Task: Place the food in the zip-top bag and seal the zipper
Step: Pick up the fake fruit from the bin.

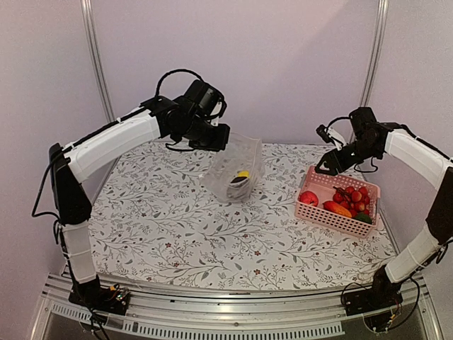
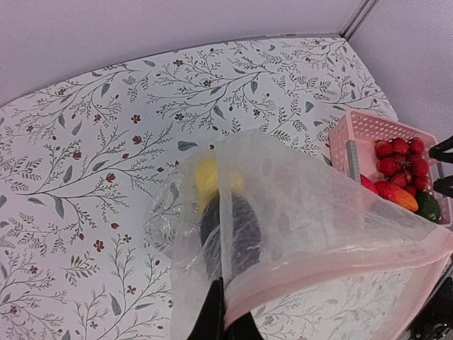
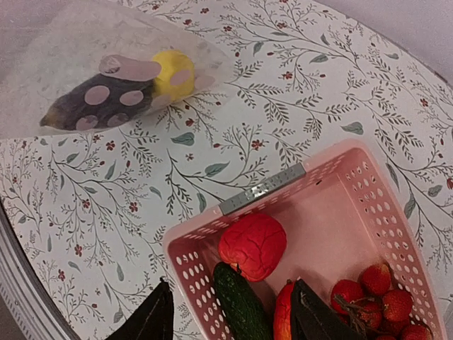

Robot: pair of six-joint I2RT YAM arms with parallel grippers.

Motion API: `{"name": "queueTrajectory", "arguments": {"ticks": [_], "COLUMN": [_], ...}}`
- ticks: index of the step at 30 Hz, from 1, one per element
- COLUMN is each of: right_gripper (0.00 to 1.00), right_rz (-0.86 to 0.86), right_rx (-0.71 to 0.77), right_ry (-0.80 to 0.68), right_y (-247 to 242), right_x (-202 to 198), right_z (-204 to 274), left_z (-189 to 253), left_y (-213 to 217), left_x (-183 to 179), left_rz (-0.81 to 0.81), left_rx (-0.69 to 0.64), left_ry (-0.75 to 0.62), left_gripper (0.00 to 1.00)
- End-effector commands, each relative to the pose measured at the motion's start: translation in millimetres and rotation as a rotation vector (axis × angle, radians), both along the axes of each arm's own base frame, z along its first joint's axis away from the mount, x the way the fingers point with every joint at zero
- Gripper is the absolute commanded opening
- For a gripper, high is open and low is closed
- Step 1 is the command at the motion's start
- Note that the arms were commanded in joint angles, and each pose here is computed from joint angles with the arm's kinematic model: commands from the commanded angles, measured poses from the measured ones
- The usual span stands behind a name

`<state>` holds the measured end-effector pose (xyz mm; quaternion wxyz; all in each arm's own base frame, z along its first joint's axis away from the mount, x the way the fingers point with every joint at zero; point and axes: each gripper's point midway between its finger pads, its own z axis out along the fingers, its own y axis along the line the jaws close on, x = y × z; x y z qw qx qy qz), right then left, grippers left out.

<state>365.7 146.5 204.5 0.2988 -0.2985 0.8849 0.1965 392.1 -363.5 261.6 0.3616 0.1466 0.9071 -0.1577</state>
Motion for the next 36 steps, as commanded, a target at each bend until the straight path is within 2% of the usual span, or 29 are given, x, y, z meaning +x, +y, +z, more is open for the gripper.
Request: {"name": "queueTrajectory", "arguments": {"ticks": [1, 4, 11, 21, 26, 31, 34, 36], "right_gripper": [0.55, 0.55, 0.55, 0.54, 0.50, 0.34, 0.14, 0.03], "right_rz": [-0.097, -0.132, -0.127, -0.082, -0.077, -0.080, -0.085, -0.097], "right_rx": [-0.236, -0.358, -0.531, -0.603, -0.625, -0.648, -0.650, -0.644], "right_ry": [-0.024, -0.061, -0.106, -0.071, -0.057, -0.055, -0.064, -0.083], "right_y": [-48, -70, -93, -99, -102, -105, -106, -105], "right_x": [4, 10, 23, 29, 30, 32, 36, 40], "right_z": [-32, -46, -63, -102, -116, -125, -124, -117], "left_z": [10, 8, 5, 3, 2, 2, 1, 1], "left_y": [-3, -5, -7, -8, -8, -8, -9, -11], "left_x": [-2, -3, -4, -8, -8, -9, -10, -10], "left_rz": [-0.024, -0.029, -0.035, -0.037, -0.034, -0.035, -0.036, -0.041], "left_rx": [-0.021, -0.025, -0.032, -0.043, -0.050, -0.053, -0.060, -0.068], "left_ry": [-0.020, -0.009, 0.004, 0.016, 0.021, 0.020, 0.025, 0.026], "left_gripper": [0.00, 0.00, 0.00, 0.00, 0.00, 0.00, 0.00, 0.00]}}
